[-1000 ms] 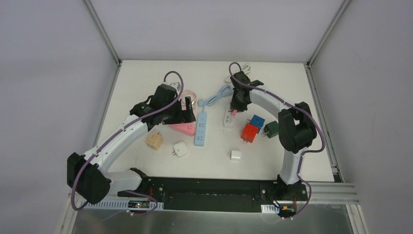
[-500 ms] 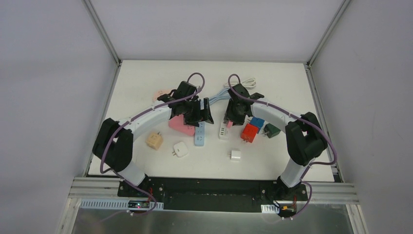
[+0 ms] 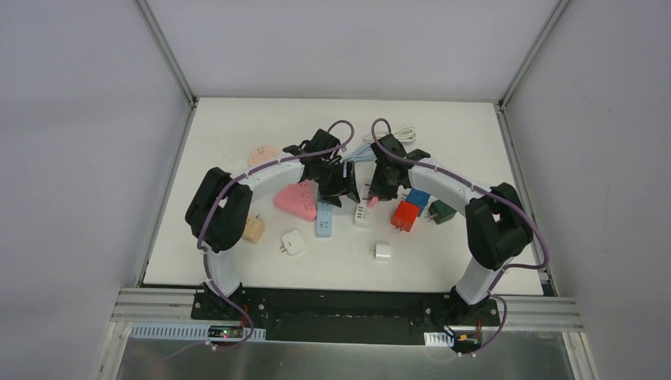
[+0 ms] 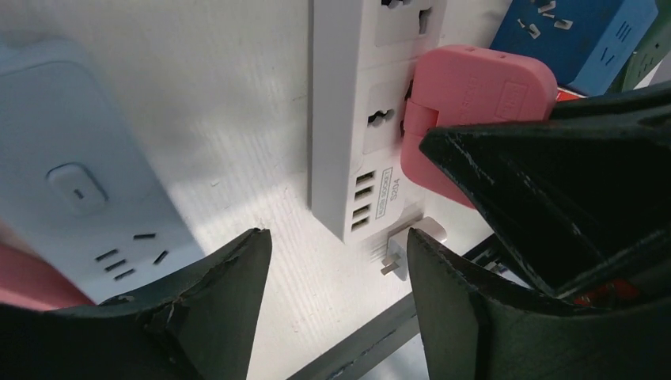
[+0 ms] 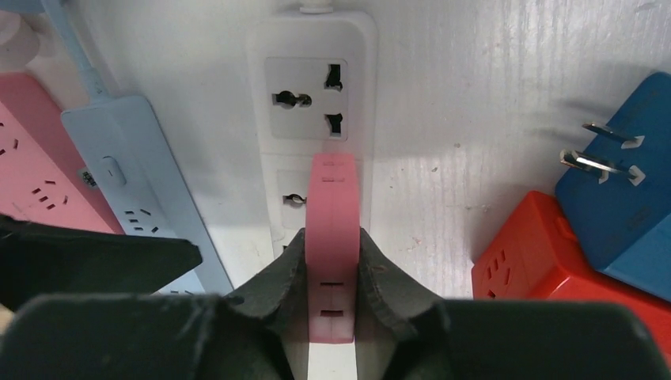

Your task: Pull the plug off the socket

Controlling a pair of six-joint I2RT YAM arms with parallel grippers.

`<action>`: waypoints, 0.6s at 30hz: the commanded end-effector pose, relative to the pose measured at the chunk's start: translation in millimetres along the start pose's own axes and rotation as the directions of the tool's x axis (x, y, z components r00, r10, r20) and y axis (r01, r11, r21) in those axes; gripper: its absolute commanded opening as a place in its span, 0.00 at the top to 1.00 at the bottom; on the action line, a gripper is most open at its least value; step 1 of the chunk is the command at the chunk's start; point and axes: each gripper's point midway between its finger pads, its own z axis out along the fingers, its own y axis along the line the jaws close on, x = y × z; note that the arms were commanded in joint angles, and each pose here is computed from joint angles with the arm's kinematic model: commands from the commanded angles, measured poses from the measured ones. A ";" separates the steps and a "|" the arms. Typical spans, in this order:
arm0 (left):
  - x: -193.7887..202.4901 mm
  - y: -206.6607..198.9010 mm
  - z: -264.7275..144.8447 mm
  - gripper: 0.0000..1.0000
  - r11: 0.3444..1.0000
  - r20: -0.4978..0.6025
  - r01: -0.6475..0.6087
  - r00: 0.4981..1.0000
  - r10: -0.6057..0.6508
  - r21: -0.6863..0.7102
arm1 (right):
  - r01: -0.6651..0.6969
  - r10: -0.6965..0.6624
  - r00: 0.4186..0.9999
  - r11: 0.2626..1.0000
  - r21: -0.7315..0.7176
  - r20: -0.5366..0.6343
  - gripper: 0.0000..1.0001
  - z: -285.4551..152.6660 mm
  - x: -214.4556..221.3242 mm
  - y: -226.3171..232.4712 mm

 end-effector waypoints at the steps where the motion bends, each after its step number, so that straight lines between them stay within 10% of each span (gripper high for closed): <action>1: 8.3 -15.8 7.1 0.36 1.000 -0.067 -0.001 0.998 0.003 0.028 | -0.006 0.007 1.000 0.998 -0.055 0.017 1.00 -16.1 -10.5 17.2; 18: 44.0 42.6 40.1 0.67 0.974 -0.183 -0.057 0.983 0.017 -0.218 | -0.020 0.015 0.999 0.988 -0.150 -0.030 1.00 -34.6 -11.8 35.4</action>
